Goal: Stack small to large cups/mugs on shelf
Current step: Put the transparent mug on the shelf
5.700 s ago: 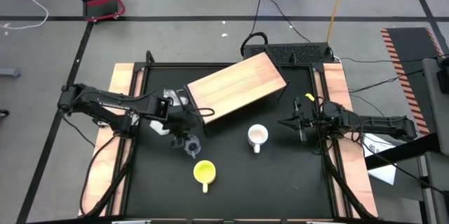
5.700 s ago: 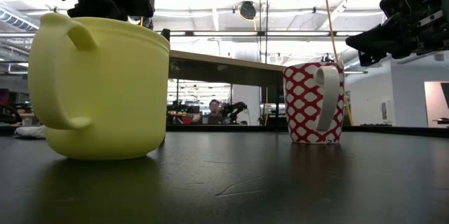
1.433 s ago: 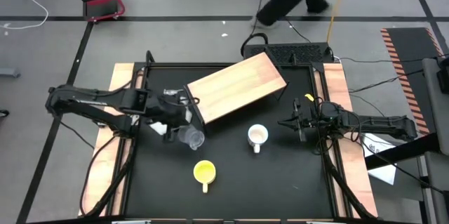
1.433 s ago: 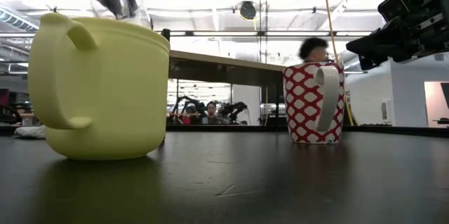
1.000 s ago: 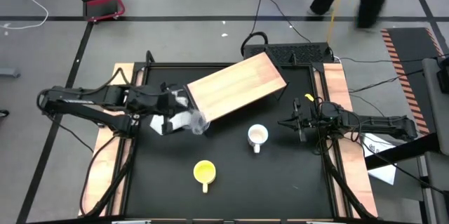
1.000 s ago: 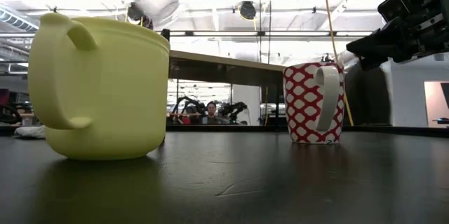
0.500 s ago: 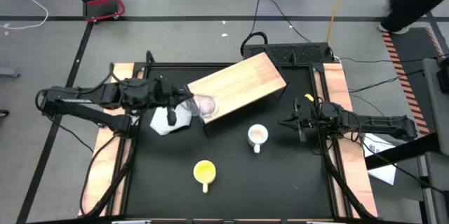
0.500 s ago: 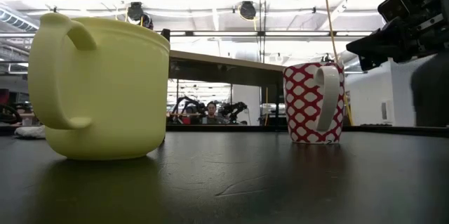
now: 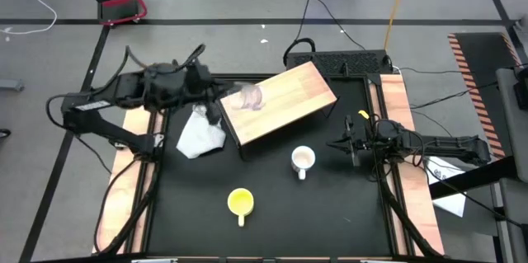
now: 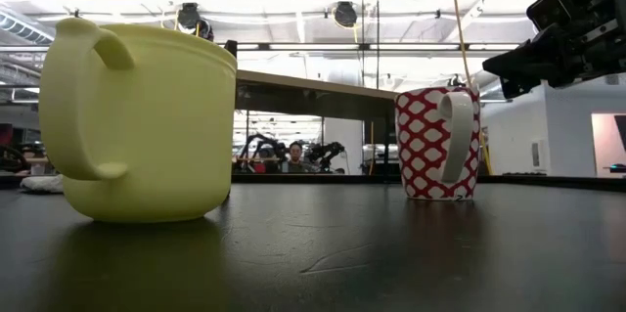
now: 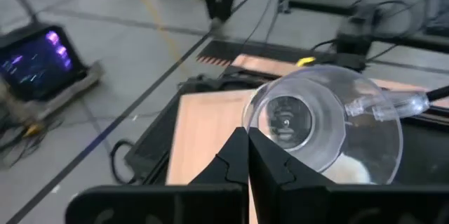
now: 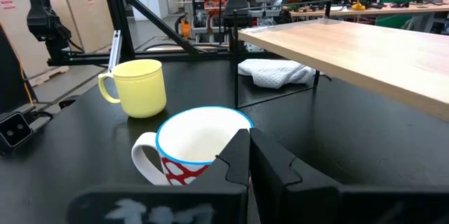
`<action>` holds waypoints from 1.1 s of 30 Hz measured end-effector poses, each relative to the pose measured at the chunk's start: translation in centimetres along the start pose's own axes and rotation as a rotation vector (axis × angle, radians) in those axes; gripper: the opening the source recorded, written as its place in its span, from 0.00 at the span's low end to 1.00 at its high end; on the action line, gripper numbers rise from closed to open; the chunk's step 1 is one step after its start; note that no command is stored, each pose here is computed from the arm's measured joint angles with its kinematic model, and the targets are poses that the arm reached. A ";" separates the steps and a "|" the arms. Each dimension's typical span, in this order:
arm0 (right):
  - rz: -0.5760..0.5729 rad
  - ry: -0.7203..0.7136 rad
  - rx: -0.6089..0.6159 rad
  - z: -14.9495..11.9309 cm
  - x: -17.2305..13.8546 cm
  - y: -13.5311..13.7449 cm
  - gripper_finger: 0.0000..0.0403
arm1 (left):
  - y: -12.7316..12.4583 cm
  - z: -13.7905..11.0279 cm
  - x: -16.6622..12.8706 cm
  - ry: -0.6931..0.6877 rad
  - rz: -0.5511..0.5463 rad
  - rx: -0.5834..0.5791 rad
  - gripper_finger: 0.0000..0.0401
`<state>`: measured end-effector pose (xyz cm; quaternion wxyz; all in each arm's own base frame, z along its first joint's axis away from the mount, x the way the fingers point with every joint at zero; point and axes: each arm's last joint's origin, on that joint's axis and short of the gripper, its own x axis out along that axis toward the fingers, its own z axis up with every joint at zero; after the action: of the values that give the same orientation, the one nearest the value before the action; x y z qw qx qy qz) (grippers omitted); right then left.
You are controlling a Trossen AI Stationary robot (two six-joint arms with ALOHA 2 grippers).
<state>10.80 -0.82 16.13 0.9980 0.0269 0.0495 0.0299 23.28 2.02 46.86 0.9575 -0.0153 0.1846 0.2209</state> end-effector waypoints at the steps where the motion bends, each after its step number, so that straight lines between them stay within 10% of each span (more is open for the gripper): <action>1: 0.000 0.001 0.000 0.0 0.0 0.0 0.00 | 0.2 0.3 0.4 0.028 0.017 -0.003 0.00; 33: -0.001 0.016 0.002 -0.2 0.0 0.0 0.00 | 4.2 -0.2 11.4 0.639 -0.150 0.119 0.00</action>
<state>10.78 -0.83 15.98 0.9975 0.0274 0.0573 0.0296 30.86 10.56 42.78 0.8641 -0.0411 0.4864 0.1228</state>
